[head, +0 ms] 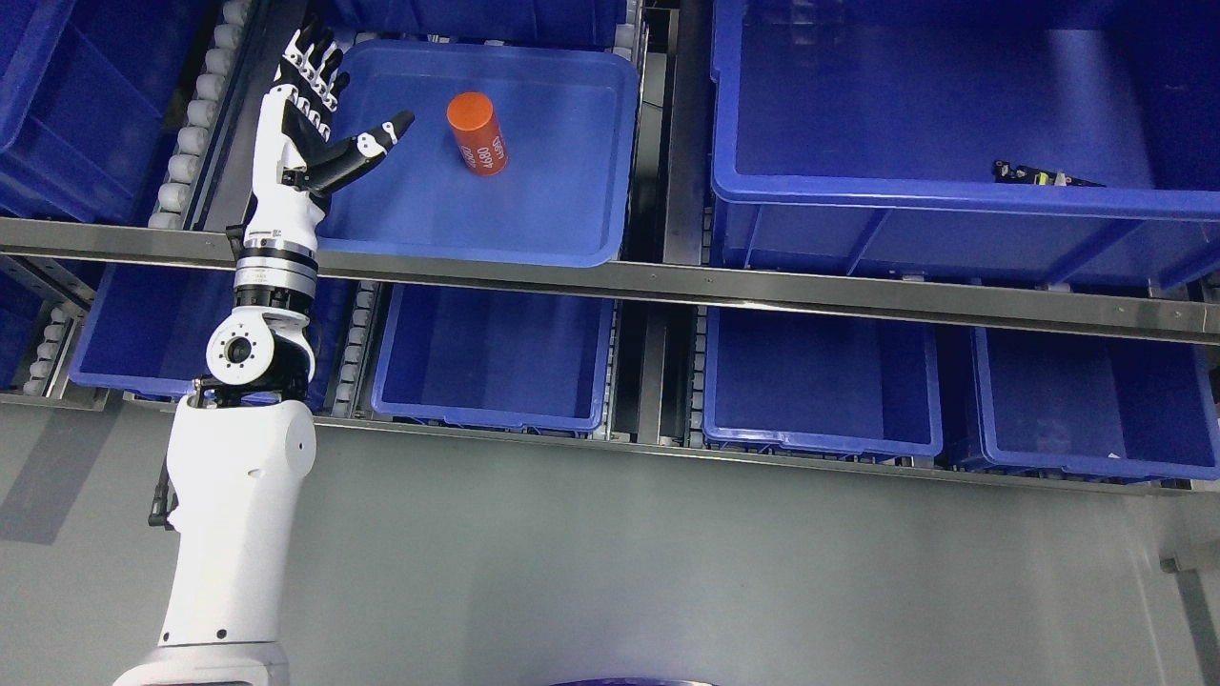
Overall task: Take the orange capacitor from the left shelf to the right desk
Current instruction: 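Reach the left hand toward the orange capacitor in the blue bin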
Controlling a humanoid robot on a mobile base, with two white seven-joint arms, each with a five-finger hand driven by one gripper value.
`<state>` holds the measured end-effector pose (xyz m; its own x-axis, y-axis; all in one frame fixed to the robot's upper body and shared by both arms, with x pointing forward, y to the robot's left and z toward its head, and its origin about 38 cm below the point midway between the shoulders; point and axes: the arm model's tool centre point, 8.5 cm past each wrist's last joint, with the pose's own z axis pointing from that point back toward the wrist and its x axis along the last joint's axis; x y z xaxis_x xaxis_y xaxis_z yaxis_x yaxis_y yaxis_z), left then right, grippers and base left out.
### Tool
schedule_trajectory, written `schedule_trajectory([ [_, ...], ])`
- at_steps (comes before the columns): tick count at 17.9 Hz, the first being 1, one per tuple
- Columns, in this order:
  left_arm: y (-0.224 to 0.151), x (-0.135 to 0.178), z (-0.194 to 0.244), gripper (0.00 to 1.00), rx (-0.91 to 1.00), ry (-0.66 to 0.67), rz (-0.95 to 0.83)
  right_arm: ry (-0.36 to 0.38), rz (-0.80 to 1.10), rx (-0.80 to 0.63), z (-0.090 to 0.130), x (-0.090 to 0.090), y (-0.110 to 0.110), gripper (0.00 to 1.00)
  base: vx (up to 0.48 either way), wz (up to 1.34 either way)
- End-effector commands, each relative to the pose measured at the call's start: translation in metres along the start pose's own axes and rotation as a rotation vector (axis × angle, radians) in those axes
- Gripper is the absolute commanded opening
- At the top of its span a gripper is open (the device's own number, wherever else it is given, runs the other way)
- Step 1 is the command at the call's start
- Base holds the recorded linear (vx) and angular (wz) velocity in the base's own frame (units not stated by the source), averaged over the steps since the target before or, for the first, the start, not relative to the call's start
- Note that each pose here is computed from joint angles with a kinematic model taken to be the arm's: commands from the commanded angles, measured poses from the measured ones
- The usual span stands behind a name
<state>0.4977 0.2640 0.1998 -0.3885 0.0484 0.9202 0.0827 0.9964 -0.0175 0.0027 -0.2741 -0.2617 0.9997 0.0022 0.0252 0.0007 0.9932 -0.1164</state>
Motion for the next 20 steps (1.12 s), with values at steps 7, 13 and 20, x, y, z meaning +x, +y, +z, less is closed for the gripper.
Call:
schedule_trajectory([
  [7,0.066,0.031,0.006,1.00,-0.081,-0.052,-0.200,0.003,-0.007,-0.018,0.000,-0.007,-0.011,1.00,0.000,0.00],
  [13,0.099,0.035,0.024,0.98,-0.364,0.049,-0.353,0.003,-0.007,-0.018,0.000,-0.007,-0.011,1.00,0.000,0.00],
  [20,0.074,-0.010,0.021,0.96,-0.398,0.130,-0.228,0.003,-0.007,-0.018,0.000,-0.007,-0.011,1.00,0.000,0.00],
])
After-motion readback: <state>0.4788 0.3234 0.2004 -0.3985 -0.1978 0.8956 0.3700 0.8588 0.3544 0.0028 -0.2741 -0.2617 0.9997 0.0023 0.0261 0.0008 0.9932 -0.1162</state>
